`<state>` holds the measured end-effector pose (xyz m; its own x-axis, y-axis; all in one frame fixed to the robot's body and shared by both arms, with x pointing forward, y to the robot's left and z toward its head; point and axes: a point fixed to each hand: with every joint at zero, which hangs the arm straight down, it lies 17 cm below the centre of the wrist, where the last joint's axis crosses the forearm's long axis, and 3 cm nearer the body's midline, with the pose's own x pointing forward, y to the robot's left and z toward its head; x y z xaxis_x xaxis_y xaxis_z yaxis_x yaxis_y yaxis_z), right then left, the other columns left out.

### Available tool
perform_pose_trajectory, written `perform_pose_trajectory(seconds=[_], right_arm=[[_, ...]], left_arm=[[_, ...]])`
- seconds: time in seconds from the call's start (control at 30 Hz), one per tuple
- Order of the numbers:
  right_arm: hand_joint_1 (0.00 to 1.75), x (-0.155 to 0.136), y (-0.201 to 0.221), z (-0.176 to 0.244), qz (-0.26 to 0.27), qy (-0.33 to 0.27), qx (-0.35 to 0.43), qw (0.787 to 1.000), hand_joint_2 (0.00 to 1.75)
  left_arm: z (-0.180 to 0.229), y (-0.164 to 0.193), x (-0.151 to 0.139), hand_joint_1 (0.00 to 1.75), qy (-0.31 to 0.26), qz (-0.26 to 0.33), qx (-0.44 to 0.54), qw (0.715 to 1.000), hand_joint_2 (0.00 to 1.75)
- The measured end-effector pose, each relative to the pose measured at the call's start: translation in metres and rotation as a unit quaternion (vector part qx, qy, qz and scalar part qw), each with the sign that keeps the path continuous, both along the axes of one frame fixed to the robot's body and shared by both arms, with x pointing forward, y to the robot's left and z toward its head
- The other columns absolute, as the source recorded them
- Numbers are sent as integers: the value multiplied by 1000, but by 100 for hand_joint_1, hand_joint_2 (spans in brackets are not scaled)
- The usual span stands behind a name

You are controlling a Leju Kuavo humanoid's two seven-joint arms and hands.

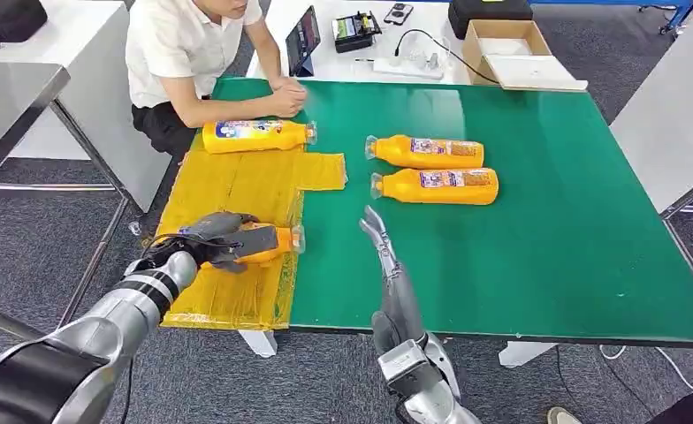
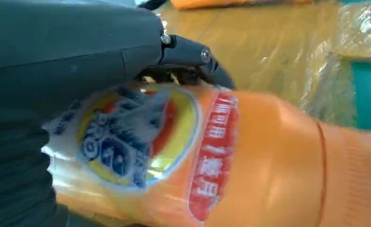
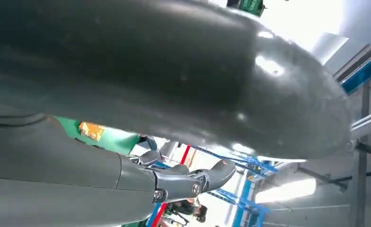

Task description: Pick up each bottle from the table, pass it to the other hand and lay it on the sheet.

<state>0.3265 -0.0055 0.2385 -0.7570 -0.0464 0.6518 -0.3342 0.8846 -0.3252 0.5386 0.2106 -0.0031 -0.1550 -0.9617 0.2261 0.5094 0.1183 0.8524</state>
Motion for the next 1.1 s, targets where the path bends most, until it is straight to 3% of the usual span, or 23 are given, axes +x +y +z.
perform_pose_trajectory(seconds=[0.2,0.37,0.5,0.7,0.93,1.03,1.1], right_arm=[[0,0,1,-3,3,5,0,1000,0],[0,-1,5,-2,15,13,6,1000,0],[0,-3,8,-1,15,12,10,1000,0],[0,-3,7,-3,8,10,8,1000,0],[0,-3,7,-6,5,8,1,1000,0],[0,-3,4,-7,-5,4,-1,1000,0],[0,-2,0,-9,-16,3,-2,1000,0]], left_arm=[[1,-14,-1,0,-7,-4,-15,1000,175],[8,-54,-16,0,60,-3,-193,979,175],[20,-71,-19,0,58,-7,-268,962,175],[31,-73,-10,0,-11,-7,-247,969,175],[41,-83,-10,0,-42,-15,-244,969,175],[54,-96,-15,0,-59,-18,-301,952,175],[78,-112,-23,0,-72,-23,-391,917,175]])
